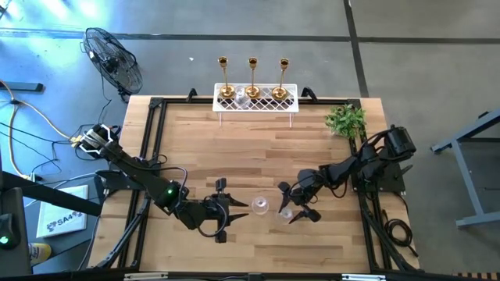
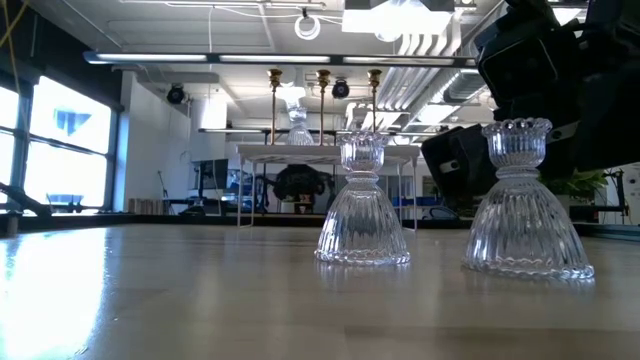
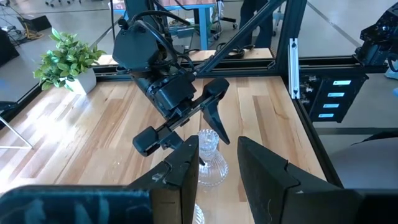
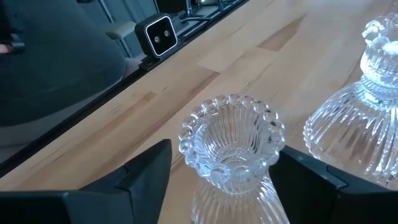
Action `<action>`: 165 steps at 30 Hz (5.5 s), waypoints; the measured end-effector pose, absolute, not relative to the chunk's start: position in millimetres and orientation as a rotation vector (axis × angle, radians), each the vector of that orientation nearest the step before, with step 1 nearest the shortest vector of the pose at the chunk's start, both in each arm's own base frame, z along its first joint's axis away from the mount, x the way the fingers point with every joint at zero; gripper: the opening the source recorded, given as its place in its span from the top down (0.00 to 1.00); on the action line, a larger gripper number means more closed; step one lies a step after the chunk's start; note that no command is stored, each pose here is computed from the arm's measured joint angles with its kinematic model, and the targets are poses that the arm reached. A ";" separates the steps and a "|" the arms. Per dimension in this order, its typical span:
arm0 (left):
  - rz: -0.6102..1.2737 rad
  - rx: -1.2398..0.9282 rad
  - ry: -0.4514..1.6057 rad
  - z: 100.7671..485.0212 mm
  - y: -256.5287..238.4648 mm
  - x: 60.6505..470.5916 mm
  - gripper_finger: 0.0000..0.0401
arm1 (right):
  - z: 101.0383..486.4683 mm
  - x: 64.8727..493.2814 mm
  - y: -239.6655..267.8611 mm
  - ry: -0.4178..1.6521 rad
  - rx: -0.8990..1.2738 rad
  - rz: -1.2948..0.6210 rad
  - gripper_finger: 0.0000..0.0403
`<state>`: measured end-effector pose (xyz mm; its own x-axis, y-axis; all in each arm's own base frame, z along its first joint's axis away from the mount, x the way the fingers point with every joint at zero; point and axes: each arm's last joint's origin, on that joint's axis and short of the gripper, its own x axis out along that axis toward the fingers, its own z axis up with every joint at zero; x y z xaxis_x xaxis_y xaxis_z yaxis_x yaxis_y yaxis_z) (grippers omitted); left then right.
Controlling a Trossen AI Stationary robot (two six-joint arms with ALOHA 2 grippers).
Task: Pick & Place candle stick holders
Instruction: Put the right glass candle holder on the shelf
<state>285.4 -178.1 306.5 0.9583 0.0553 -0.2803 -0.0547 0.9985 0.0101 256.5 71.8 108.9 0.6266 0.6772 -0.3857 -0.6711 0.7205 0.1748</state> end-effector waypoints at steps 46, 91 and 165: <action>0.031 -0.006 0.293 305.9 -178.9 285.2 0.73 | 152.5 252.5 58.4 0.290 -0.088 0.647 0.70; 0.199 -0.023 0.267 330.3 -169.0 250.4 0.73 | 279.9 288.4 -171.9 0.055 -0.062 -0.026 0.70; 0.342 0.035 0.312 326.1 -157.7 240.9 0.73 | 248.9 304.7 -199.5 0.270 -0.173 -0.360 0.71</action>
